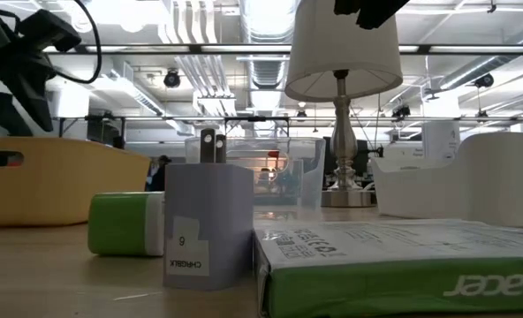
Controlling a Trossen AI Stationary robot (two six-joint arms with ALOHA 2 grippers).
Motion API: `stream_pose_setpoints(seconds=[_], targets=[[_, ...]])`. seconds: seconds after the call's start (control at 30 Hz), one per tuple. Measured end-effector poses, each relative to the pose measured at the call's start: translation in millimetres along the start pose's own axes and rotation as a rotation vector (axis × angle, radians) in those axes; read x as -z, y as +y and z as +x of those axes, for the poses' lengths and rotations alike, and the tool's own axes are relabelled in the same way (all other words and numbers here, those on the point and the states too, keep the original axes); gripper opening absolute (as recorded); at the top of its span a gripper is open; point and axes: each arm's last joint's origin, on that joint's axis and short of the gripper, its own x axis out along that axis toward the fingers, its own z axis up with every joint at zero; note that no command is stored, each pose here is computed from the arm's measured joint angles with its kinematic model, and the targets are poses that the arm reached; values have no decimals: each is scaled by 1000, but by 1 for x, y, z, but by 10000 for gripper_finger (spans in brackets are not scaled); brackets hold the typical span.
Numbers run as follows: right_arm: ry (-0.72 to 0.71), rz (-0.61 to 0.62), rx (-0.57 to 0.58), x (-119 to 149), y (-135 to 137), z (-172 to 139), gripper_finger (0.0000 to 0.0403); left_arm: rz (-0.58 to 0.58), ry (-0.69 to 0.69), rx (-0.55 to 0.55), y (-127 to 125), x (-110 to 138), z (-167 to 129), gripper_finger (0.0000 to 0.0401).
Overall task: Pick and place items into bin
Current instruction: Put the black charger cable into the yellow bin, then put the white charger adapter into the transparent bin
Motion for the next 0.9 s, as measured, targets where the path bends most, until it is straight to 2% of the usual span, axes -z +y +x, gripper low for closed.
stream_pose_setpoints(seconds=[0.13,0.2,0.27,0.4,0.5,0.57,0.67,0.77,0.9], targets=[[1,-43,4,-1,0,1,91,3,46,-25,0,1,-1,131],[7,-79,4,-2,-1,1,91,38,63,-3,-5,1,-6,151],[31,-144,-3,-5,-1,0,91,183,69,78,-16,2,-18,165],[90,-345,-37,-15,-1,4,91,624,136,369,-49,10,-48,174],[150,-521,-137,-28,7,17,92,819,207,471,-64,22,-54,175],[155,-618,-221,-33,13,24,97,917,247,452,-68,32,-46,175],[202,-665,-321,-37,17,33,117,1002,284,363,-69,49,-25,175],[260,-670,-332,-38,15,40,151,1048,282,329,-73,63,-10,176],[238,-717,-338,-33,16,49,200,1134,264,345,-81,75,1,176]])
